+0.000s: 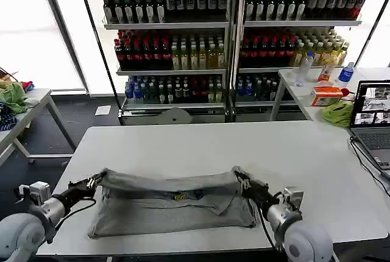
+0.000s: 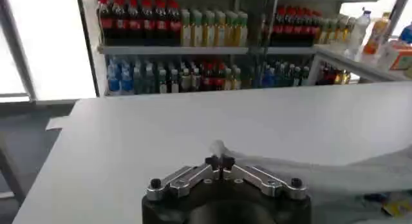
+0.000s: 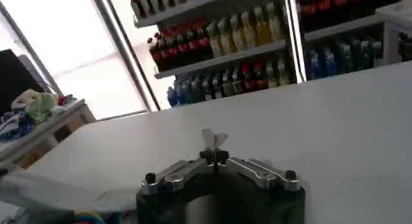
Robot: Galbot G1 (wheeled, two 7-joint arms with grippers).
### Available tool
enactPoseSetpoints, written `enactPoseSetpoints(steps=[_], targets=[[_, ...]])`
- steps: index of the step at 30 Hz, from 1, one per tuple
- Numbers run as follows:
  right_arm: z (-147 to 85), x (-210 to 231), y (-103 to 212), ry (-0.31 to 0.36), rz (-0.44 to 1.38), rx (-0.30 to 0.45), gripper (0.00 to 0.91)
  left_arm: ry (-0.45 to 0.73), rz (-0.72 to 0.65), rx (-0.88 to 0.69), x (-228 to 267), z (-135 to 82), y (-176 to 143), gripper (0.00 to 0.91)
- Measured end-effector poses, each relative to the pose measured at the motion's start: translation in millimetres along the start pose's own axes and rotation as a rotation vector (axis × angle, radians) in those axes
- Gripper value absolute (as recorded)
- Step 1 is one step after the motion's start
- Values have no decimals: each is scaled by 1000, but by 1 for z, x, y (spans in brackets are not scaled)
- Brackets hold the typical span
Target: Fold and organize the clothes.
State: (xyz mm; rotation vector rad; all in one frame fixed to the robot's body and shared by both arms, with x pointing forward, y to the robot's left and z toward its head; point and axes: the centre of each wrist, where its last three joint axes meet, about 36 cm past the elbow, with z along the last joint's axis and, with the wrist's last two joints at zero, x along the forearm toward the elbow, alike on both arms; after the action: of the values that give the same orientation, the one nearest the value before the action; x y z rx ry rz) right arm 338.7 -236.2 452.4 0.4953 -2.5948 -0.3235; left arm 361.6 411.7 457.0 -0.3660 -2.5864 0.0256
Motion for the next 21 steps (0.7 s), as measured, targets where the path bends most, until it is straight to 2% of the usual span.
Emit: enactPoseSetpoints(steps=[1,2,7,12,16,21], targets=[[3,2,0,8,3,2,907,10,2,-3,2,4,-3,353],[6,4,1,15,4,5,907,22,3,-6,4,9,-6,907],[10,15,2,28,18,17,907,74,3,-10,14,27,-20,907],[7,22,2,11,34,24,907,109,-12,-18,25,32,-28,907],[0,28,0,-33,54,43,907,121,-25,-21,34,31,-32,907],[-8,34,-8,-140,94,101,907,72,-61,-4,48,19,-33,907]])
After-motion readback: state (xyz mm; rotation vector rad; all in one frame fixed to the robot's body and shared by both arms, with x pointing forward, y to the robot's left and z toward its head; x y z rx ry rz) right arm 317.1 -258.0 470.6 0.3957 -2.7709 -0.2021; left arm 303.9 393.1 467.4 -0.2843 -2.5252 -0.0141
